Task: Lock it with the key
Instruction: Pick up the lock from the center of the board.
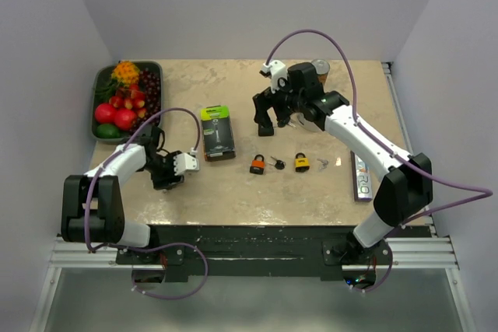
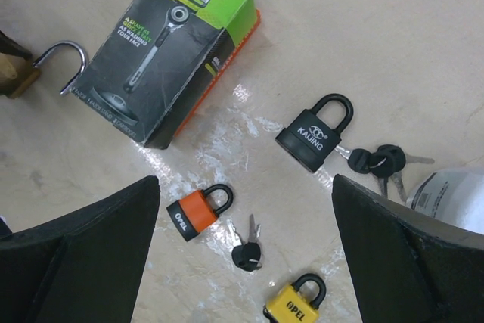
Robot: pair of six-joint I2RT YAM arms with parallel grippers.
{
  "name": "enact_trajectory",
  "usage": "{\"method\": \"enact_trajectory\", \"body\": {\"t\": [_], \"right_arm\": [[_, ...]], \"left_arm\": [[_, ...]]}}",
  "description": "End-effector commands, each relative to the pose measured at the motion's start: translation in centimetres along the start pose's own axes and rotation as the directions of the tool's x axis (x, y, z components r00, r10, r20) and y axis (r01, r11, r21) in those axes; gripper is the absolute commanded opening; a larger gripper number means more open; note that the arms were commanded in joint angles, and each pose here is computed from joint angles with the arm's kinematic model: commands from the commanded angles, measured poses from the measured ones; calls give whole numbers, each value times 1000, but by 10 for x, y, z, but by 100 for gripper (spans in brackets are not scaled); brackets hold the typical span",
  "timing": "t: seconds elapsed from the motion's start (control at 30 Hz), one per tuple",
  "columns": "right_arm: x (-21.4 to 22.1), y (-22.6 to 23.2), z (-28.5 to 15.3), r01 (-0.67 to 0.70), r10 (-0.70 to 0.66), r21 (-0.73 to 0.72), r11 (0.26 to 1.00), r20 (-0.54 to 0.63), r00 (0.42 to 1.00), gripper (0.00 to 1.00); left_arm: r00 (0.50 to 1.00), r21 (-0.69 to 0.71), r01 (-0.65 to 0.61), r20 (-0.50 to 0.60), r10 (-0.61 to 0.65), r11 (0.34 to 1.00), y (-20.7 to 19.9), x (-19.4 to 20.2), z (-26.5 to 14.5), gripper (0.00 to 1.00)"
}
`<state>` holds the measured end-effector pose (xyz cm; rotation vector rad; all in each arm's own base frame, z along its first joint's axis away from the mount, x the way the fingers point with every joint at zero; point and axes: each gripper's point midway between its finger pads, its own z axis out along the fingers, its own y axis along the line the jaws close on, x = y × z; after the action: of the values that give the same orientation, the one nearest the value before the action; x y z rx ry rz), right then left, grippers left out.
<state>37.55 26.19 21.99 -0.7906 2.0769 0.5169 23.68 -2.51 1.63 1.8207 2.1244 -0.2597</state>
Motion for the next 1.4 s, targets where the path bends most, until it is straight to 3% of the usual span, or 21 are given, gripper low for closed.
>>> {"method": "enact_trajectory", "body": {"t": [0.0, 0.17, 0.3, 0.47, 0.5, 0.57, 0.6, 0.67, 0.7, 0.77, 0.8, 0.87, 1.0, 1.2, 1.27, 1.37], "right_arm": [[-21, 13, -8, -1, 5, -66, 998, 51, 999, 98], [-30, 24, -15, -40, 49, -118, 992, 80, 996, 98], [-37, 30, -19, -78, 94, -136, 988, 119, 988, 99], [-40, 35, -17, -103, 127, -163, 981, 145, 981, 99], [-45, 38, -17, -122, 152, -183, 975, 160, 975, 99], [-49, 45, -15, -141, 177, -205, 969, 173, 969, 99], [-56, 47, -14, -162, 204, -207, 965, 200, 958, 99], [-57, 59, -9, -189, 237, -226, 956, 211, 948, 99], [-66, 64, -10, -214, 273, -245, 946, 242, 931, 99], [-66, 78, -3, -232, 297, -257, 938, 256, 920, 99], [-76, 85, -3, -237, 317, -276, 932, 297, 901, 98], [-82, 110, 3, -217, 312, -297, 930, 322, 894, 98], [-102, 155, 12, -199, 341, -392, 898, 336, 878, 97], [-100, 205, 38, -247, 403, -477, 843, 259, 878, 93], [-103, 217, 42, -243, 405, -489, 838, 257, 878, 92], [-99, 226, 53, -236, 391, -472, 849, 263, 882, 89]], "left_arm": [[978, -157, 176, 144, -153, 972, 39, -25, -29, 0], [925, -225, 329, 271, -265, 917, 60, -50, -62, 0], [841, -225, 499, 360, -405, 837, 69, -61, -81, 0], [757, -258, 614, 460, -465, 746, 83, -75, -109, 0], [695, -233, 683, 498, -518, 692, 86, -80, -115, 0], [632, -224, 739, 558, -538, 635, 96, -91, -137, 0], [546, -177, 804, 597, -588, 567, 98, -97, -145, 0], [464, -151, 854, 654, -597, 498, 103, -106, -165, 0], [388, -103, 891, 680, -622, 443, 104, -112, -172, 0], [319, -72, 916, 729, -606, 396, 106, -120, -191, 0], [261, -33, 933, 746, -612, 358, 107, -124, -197, 0], [215, -16, 947, 773, -597, 320, 108, -127, -211, 0], [76, 74, 974, 782, -619, 213, 108, -132, -223, 0], [-75, 210, 967, 777, -625, 146, 102, -145, -232, 0], [-119, 252, 959, 768, -629, 126, 100, -148, -231, 0], [-142, 278, 952, 774, -616, 130, 99, -152, -236, 0]]}}
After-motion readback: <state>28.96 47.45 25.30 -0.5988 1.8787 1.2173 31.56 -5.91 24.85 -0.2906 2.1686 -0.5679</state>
